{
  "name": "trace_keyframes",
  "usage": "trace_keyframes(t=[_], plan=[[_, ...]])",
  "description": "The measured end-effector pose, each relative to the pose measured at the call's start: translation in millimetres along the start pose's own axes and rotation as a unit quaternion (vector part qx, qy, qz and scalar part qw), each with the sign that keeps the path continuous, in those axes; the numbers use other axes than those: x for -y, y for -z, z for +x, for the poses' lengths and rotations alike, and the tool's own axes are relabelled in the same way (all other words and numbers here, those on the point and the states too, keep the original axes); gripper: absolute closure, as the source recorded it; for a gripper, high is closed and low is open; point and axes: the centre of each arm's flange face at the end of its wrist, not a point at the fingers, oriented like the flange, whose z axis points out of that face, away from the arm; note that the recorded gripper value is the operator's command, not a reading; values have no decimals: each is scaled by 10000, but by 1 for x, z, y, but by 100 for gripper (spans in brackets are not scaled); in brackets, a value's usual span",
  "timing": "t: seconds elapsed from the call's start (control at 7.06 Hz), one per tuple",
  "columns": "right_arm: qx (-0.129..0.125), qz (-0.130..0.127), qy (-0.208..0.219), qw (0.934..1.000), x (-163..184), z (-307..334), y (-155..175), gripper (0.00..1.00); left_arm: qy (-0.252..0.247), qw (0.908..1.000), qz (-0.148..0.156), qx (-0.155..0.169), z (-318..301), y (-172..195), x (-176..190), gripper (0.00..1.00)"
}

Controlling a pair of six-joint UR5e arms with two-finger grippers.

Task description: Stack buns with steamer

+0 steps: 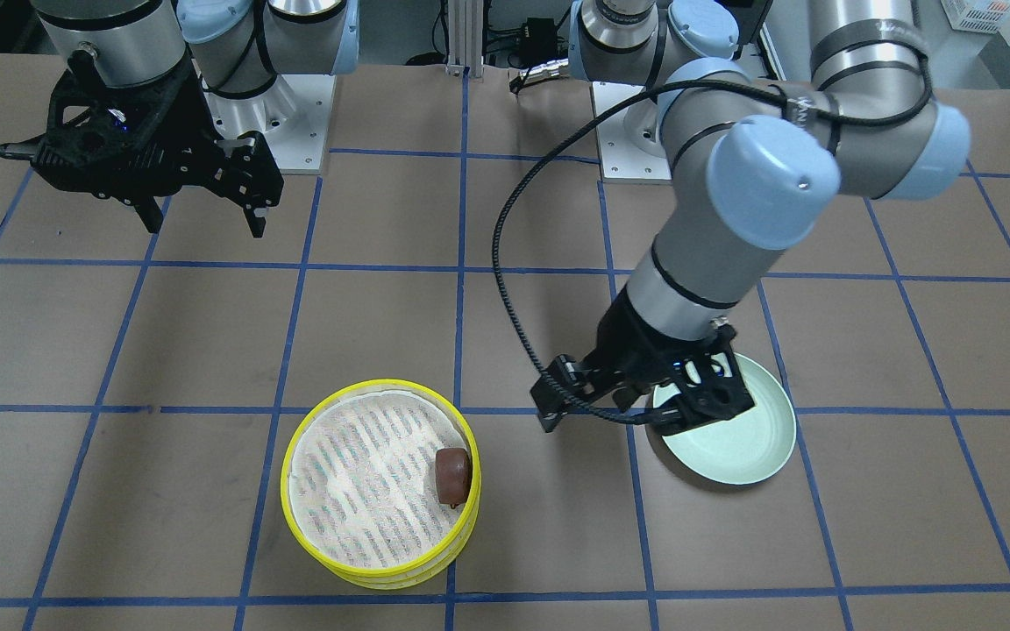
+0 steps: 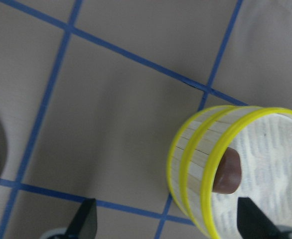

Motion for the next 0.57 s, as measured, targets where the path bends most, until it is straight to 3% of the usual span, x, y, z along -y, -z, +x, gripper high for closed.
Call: trace_keyframes(t=[0.28,0.57], plan=[[0,19,8,10000,8,0,2,0,-568,9962,28,656,-61,49,13,0],[0,23,9,10000,12,-1,2,0,-966,9852,-158,1404,-97,94,-6,0]])
